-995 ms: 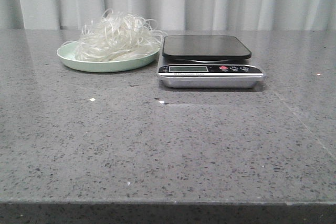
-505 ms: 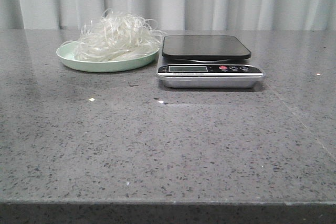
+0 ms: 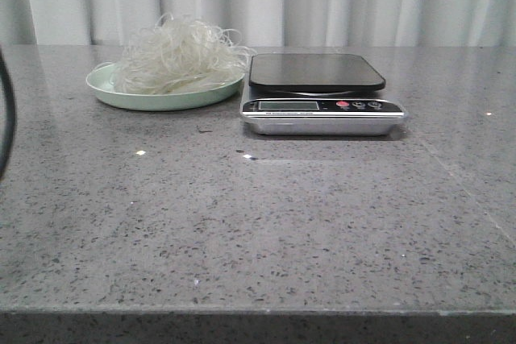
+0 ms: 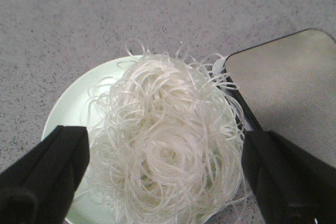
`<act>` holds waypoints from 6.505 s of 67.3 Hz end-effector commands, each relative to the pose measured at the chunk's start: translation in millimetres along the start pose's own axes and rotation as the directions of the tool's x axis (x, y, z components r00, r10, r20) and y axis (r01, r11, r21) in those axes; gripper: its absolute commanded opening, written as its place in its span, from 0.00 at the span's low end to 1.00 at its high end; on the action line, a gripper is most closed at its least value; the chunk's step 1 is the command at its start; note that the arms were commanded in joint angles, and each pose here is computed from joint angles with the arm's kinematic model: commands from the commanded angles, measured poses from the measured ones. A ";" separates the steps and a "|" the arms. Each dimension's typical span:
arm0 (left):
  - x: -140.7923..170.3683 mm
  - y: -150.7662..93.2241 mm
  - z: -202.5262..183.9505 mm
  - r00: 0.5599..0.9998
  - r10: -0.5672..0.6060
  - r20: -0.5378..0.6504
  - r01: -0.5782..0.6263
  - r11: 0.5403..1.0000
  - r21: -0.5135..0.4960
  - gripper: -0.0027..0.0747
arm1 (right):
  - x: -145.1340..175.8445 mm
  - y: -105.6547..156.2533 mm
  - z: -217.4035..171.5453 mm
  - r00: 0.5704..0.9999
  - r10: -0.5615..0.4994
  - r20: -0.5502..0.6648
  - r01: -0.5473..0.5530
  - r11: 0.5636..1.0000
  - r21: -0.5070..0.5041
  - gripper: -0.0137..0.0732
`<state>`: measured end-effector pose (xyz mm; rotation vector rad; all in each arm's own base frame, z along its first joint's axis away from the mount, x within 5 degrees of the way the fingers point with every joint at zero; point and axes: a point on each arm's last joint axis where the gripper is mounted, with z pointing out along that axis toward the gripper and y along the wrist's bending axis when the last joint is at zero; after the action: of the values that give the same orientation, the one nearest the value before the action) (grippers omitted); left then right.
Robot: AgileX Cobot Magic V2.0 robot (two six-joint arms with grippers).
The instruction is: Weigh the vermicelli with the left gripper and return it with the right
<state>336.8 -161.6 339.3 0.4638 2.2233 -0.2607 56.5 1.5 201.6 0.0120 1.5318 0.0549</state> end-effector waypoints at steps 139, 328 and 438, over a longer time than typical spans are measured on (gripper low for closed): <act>-77.3 -108.2 43.2 0.999 0.042 0.011 -0.043 0.962 0.268 0.32 | -10.7 0.5 -1.7 0.995 -0.014 0.102 0.014 1.000 -0.004 0.35; 236.5 -3.2 -222.0 0.639 0.002 0.769 -0.180 0.973 0.147 0.20 | -22.3 0.5 -3.6 0.971 0.080 0.224 -0.076 0.997 -0.024 0.35; 235.1 -2.9 -223.6 0.622 -0.003 0.783 -0.177 0.974 0.144 0.20 | -238.3 130.5 221.6 0.893 -0.125 -0.432 -0.035 0.939 -0.343 0.85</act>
<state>42.9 -33.9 284.9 0.4924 1.3834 -0.5198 246.0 109.8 434.6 -0.3101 1.9994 0.2973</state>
